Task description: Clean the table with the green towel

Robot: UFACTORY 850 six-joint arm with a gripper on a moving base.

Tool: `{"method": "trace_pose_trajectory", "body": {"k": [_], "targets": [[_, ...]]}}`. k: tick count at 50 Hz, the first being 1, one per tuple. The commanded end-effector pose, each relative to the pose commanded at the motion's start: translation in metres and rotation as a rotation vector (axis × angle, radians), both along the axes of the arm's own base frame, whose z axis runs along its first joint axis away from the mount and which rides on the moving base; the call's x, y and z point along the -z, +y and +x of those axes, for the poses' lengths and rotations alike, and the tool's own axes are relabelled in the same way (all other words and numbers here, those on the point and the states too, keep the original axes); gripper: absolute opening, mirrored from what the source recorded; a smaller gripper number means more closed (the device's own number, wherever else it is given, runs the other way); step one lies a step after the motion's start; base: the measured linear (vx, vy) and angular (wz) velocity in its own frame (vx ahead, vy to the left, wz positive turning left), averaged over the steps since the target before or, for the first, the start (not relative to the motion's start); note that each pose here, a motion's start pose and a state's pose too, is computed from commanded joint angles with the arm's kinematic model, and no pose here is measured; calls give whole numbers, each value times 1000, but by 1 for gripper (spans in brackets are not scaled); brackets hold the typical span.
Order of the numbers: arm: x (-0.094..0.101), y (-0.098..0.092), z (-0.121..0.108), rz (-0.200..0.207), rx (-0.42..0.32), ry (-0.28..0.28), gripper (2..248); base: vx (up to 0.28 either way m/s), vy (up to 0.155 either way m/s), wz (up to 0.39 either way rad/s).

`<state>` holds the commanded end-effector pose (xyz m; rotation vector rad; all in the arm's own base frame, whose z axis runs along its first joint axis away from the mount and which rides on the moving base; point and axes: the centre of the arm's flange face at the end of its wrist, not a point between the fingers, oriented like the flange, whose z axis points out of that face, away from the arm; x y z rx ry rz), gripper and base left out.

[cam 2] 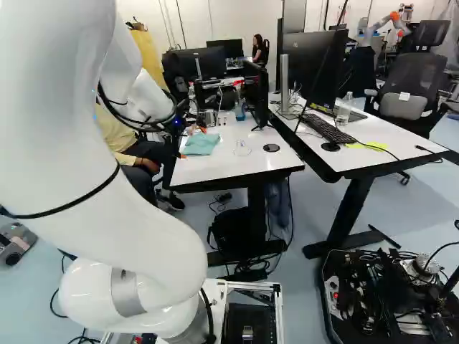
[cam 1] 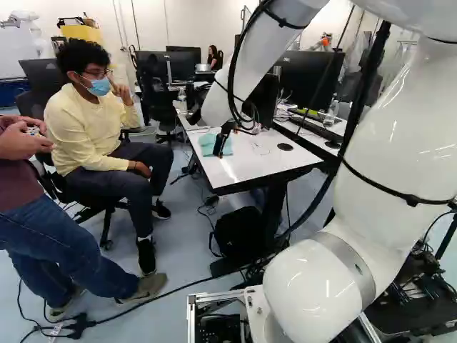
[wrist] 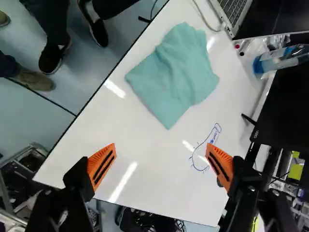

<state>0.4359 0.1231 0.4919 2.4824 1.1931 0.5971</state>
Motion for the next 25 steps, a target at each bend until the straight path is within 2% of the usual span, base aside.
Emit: {"method": "trace_pose_trajectory", "body": {"k": [13, 25], "targets": [[4, 18, -25, 28, 66, 86, 247, 0, 0, 0], [6, 39, -31, 91, 119, 144, 247, 0, 0, 0]]}}
